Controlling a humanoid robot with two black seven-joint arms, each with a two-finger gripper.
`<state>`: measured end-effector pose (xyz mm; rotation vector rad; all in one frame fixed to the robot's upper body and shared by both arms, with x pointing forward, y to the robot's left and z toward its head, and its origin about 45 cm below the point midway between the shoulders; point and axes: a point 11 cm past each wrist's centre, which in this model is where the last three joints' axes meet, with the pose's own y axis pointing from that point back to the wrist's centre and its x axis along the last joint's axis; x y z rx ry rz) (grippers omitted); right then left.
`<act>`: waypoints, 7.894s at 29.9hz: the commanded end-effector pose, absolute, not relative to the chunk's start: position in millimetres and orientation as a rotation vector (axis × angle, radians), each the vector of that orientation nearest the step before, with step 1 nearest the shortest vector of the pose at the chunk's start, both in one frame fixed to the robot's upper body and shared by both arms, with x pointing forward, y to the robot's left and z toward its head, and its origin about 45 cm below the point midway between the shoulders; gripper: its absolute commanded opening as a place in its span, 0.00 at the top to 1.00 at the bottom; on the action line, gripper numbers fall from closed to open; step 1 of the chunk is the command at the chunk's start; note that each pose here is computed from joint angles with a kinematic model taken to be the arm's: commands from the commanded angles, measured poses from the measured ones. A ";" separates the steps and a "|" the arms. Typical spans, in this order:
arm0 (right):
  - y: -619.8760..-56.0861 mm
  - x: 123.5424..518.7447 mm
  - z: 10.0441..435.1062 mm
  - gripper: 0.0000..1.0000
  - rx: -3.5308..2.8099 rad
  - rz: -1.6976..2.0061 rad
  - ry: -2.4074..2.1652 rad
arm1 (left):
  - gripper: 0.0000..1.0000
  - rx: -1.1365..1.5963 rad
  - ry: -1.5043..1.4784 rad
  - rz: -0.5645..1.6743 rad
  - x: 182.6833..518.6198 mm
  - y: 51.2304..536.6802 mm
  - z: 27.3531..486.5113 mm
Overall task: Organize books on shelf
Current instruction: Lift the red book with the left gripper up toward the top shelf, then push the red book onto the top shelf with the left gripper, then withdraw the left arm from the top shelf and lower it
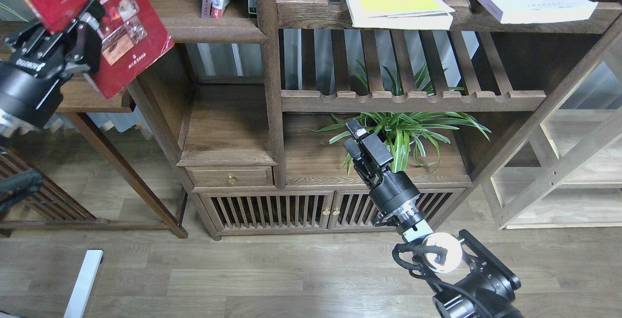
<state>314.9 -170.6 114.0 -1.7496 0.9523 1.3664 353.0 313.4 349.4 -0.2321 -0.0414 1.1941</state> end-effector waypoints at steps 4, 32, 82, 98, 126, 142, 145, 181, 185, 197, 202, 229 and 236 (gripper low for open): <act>-170.8 314.0 112.8 0.08 -1.746 1.370 0.955 | 1.00 -0.230 -0.078 1.223 366.6 302.5 365.2; -171.8 318.1 117.5 0.05 -1.744 1.355 0.948 | 1.00 -0.222 -0.130 1.328 420.1 283.0 398.4; -183.5 331.9 133.2 0.05 -1.716 1.291 0.942 | 0.98 -0.179 -0.075 1.435 523.0 273.4 391.6; -186.4 332.3 135.1 0.05 -1.707 1.281 0.943 | 0.98 -0.116 -0.086 1.370 524.6 241.1 381.7; -190.4 333.3 138.0 0.05 -1.696 1.266 0.944 | 0.70 -0.086 -0.151 1.453 530.7 230.1 375.1; -190.1 332.1 136.8 0.05 -1.696 1.270 0.945 | 0.72 -0.165 -0.159 1.503 536.6 229.0 384.0; -190.3 331.7 136.2 0.05 -1.694 1.272 0.946 | 0.72 -0.164 -0.159 1.501 537.2 227.4 384.0; -189.9 330.0 134.4 0.05 -1.696 1.278 0.947 | 0.66 -0.271 -0.217 1.399 540.0 169.8 444.3; -189.9 330.0 134.4 0.05 -1.696 1.278 0.947 | 0.66 -0.282 -0.223 1.388 538.9 166.1 450.8; -189.9 330.0 134.4 0.05 -1.696 1.278 0.947 | 0.54 -0.268 -0.267 1.389 533.2 188.4 467.2; -190.1 329.6 133.9 0.05 -1.695 1.279 0.948 | 0.49 -0.256 -0.301 1.384 528.1 201.1 470.4; -234.0 339.5 144.1 0.03 -1.655 1.192 1.012 | 0.02 -0.367 -0.344 1.224 437.9 219.8 467.2; -256.3 333.1 144.3 0.04 -1.592 1.173 1.033 | 0.01 -0.417 -0.207 1.174 404.8 225.4 424.7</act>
